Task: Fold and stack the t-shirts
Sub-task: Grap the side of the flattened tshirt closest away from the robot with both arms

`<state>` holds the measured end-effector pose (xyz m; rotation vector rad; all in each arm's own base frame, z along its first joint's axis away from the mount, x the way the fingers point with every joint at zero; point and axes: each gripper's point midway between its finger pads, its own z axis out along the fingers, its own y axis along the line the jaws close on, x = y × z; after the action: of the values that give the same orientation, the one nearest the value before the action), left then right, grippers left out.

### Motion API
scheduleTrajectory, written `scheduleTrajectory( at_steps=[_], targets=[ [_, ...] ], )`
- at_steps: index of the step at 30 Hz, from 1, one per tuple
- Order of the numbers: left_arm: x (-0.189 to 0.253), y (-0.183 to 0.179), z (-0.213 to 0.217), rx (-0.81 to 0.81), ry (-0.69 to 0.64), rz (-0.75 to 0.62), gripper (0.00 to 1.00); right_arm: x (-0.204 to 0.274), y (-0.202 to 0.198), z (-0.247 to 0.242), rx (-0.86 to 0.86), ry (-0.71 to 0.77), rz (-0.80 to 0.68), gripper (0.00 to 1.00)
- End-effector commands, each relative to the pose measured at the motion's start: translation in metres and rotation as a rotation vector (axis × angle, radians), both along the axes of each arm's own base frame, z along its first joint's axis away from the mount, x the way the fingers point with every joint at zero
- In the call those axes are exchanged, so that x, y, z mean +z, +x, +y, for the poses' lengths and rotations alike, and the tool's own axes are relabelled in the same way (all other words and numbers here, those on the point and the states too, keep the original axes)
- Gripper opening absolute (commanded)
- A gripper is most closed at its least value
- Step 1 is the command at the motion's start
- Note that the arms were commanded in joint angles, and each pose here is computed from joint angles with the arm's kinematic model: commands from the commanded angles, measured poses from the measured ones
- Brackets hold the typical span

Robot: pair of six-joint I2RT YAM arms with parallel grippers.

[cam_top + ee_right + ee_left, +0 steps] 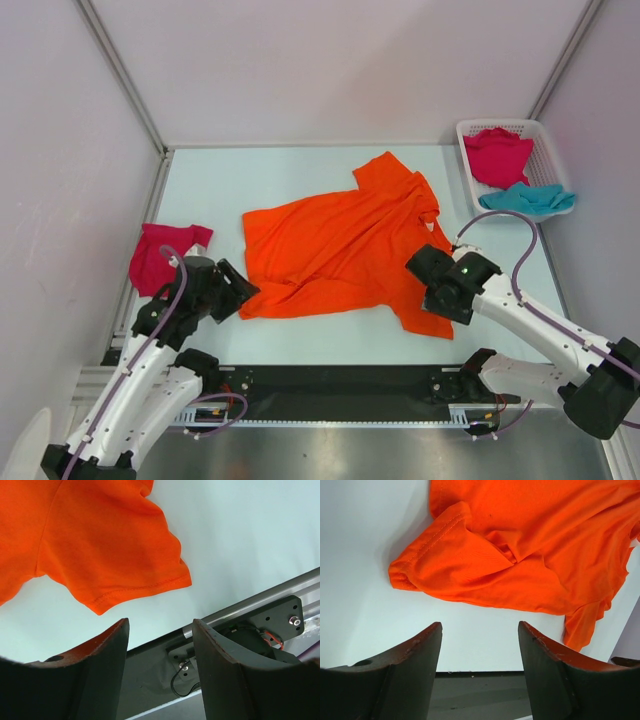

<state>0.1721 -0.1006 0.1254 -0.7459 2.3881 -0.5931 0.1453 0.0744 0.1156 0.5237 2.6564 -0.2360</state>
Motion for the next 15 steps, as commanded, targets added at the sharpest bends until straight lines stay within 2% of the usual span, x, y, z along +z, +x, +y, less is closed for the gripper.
scheduleTrajectory(
  at_steps=[1,5,15],
  targets=[
    [0.008,0.007,-0.003,-0.008,-0.006,-0.035,0.68,-0.001,0.002,-0.004,-0.01,-0.01,-0.031,0.59],
    [-0.01,0.009,-0.009,-0.007,-0.029,0.006,0.68,-0.007,-0.001,-0.003,-0.014,0.004,-0.02,0.59],
    [-0.039,0.03,-0.025,-0.022,-0.054,0.076,0.67,-0.038,-0.008,0.032,0.013,0.194,0.021,0.6]
  ],
)
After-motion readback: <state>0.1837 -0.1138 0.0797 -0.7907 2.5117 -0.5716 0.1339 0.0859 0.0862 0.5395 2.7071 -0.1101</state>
